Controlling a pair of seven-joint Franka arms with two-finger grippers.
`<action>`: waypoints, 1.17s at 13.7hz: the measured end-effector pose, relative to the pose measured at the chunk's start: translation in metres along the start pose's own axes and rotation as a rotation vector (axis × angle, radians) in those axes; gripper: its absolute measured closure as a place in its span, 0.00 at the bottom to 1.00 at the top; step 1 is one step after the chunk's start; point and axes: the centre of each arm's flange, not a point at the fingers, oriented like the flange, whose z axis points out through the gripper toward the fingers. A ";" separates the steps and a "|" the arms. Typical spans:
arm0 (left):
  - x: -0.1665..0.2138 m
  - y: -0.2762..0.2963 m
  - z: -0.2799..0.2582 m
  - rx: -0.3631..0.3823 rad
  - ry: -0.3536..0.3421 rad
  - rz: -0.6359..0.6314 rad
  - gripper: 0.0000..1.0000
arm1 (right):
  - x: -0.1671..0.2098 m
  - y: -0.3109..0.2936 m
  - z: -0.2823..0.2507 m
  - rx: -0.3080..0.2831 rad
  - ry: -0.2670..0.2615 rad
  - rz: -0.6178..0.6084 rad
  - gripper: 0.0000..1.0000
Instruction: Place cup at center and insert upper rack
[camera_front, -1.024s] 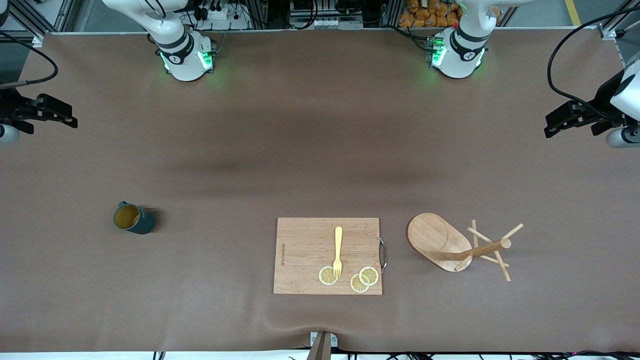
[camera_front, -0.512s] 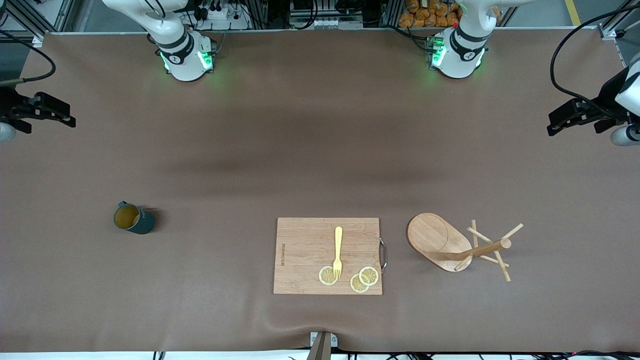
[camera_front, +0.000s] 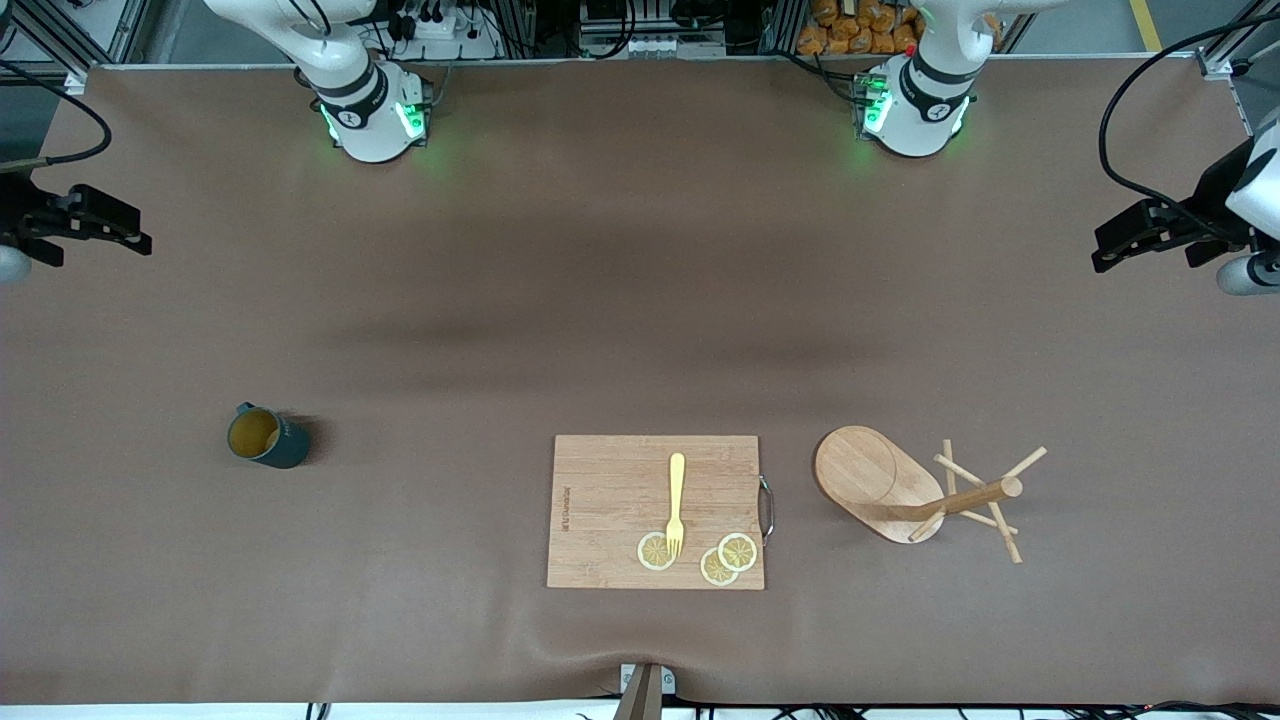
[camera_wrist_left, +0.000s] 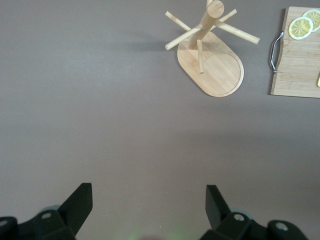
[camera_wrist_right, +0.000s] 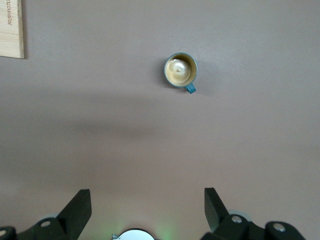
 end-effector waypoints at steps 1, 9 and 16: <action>0.000 -0.001 0.000 0.000 0.000 -0.002 0.00 | 0.000 0.000 0.000 0.000 -0.001 0.006 0.00; 0.000 -0.005 -0.002 0.000 0.000 -0.011 0.00 | -0.001 0.000 0.001 0.001 -0.008 0.039 0.00; -0.001 0.001 -0.002 0.000 0.001 0.000 0.00 | -0.002 0.000 0.002 0.004 -0.018 0.056 0.00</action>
